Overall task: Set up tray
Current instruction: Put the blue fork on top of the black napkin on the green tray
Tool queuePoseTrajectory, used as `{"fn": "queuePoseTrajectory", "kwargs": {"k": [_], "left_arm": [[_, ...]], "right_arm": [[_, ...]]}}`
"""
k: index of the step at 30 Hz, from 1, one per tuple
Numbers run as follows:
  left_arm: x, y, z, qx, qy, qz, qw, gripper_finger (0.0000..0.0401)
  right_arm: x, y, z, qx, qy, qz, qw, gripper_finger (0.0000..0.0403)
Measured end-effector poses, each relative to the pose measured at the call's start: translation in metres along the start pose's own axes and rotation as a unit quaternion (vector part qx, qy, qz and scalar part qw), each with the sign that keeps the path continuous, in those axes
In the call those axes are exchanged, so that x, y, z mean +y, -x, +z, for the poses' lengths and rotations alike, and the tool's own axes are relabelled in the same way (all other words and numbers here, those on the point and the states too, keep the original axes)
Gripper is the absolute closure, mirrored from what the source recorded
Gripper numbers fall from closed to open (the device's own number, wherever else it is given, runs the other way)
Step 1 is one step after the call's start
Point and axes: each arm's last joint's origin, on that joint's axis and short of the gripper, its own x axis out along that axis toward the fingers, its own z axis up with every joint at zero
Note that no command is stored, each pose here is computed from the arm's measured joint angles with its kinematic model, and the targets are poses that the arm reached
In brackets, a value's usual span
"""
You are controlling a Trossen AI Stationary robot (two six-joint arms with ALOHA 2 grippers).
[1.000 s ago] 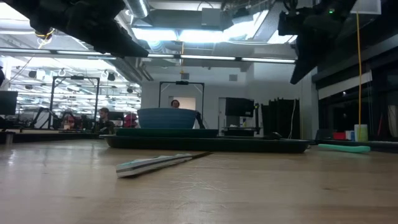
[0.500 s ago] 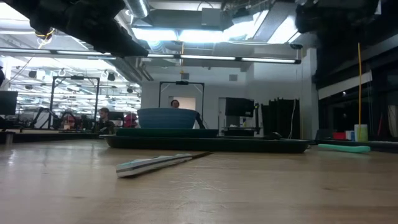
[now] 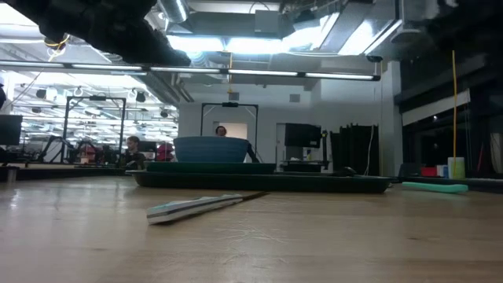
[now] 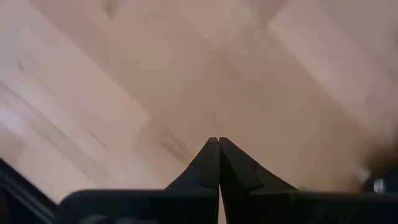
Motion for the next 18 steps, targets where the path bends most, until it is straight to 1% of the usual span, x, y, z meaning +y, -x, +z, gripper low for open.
{"fn": "queuePoseTrajectory", "kwargs": {"k": [8,15,18], "left_arm": [[0.001,0.0,0.004,-0.021,-0.009,0.006,1.0,0.0399],[0.002,0.0,0.008,-0.041,-0.007,0.012,0.999,0.0398],[0.002,0.0,0.009,-0.045,-0.012,0.013,0.999,0.04]], "right_arm": [[0.004,-0.005,-0.036,0.102,0.01,-0.031,0.994,0.0401],[0.002,-0.003,-0.063,0.142,-0.036,-0.05,0.988,0.04],[0.0,-0.001,-0.074,0.141,-0.038,-0.061,0.987,0.04]]}}
